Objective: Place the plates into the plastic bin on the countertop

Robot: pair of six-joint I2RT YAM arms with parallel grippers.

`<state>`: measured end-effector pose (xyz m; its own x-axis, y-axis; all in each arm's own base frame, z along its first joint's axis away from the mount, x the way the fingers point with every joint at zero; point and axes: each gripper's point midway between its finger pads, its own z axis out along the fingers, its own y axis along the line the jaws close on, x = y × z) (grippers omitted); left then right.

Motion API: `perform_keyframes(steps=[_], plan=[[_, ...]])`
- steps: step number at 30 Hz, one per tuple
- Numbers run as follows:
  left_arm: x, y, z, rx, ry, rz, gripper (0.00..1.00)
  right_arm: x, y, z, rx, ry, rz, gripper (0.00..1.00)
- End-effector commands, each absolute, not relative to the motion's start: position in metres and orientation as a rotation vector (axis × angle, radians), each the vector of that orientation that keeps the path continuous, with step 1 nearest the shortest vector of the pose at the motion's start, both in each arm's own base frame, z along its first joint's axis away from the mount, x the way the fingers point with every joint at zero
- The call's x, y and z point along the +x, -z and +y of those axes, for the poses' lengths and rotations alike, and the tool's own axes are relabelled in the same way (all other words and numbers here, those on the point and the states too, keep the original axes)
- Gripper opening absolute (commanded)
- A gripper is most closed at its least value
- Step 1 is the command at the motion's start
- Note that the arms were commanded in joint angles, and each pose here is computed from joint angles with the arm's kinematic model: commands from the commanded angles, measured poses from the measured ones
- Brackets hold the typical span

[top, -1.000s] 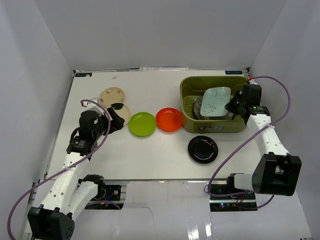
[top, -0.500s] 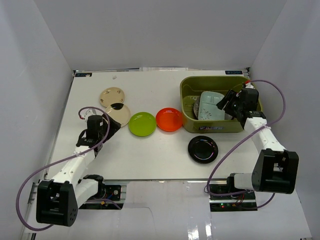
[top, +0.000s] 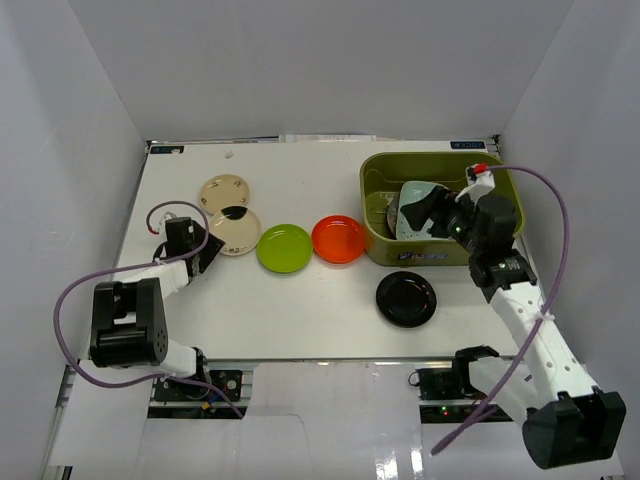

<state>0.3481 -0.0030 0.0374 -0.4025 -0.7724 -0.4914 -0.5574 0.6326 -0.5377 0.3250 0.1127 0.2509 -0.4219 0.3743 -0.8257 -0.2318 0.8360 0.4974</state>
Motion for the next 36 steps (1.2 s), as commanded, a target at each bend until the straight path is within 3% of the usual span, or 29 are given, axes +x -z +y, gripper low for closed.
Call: perform_keyframes(steps=[1, 3, 7, 8, 11, 16, 19, 26, 29, 30, 32, 33, 36], plan=[[0.376, -0.052, 0.001, -0.991, 0.414, 2.060, 0.63, 0.291, -0.252, 0.161, -0.050, -0.795, 1.863, 0.79], [0.383, -0.053, 0.000, -0.977, 0.435, 2.051, 0.58, 0.272, -0.239, 0.179, -0.101, -0.824, 1.876, 0.75], [0.391, -0.042, 0.005, -0.989, 0.404, 2.070, 0.34, 0.243, -0.214, 0.212, -0.209, -0.807, 1.919, 0.74], [0.392, -0.041, 0.007, -0.993, 0.394, 2.072, 0.21, 0.232, -0.208, 0.222, -0.252, -0.813, 1.935, 0.74], [0.395, -0.044, 0.011, -0.992, 0.375, 2.071, 0.00, 0.220, -0.191, 0.234, -0.305, -0.795, 1.972, 0.74], [0.388, -0.069, 0.017, -0.973, 0.346, 2.018, 0.00, 0.213, -0.186, 0.236, -0.312, -0.786, 1.988, 0.74], [0.380, -0.113, 0.012, -0.905, 0.396, 1.926, 0.00, 0.210, -0.192, 0.228, -0.296, -0.778, 1.969, 0.72], [0.352, -0.218, -0.050, -0.620, 0.720, 1.803, 0.00, 0.200, -0.175, 0.202, -0.198, -0.715, 2.026, 0.63], [0.347, -0.267, -0.109, -0.452, 0.840, 1.795, 0.00, 0.196, -0.197, 0.184, -0.096, -0.729, 1.947, 0.43], [0.347, -0.277, -0.124, -0.414, 0.858, 1.800, 0.00, 0.197, -0.210, 0.179, -0.072, -0.729, 1.916, 0.27], [0.344, -0.287, -0.175, -0.297, 0.918, 1.838, 0.00, 0.192, -0.223, 0.167, -0.050, -0.713, 1.899, 0.12], [0.346, -0.313, -0.192, -0.249, 0.945, 1.806, 0.00, 0.193, -0.237, 0.160, -0.023, -0.698, 1.870, 0.08], [0.348, -0.324, -0.260, -0.113, 0.986, 1.842, 0.00, 0.186, -0.244, 0.144, -0.004, -0.665, 1.866, 0.08]])
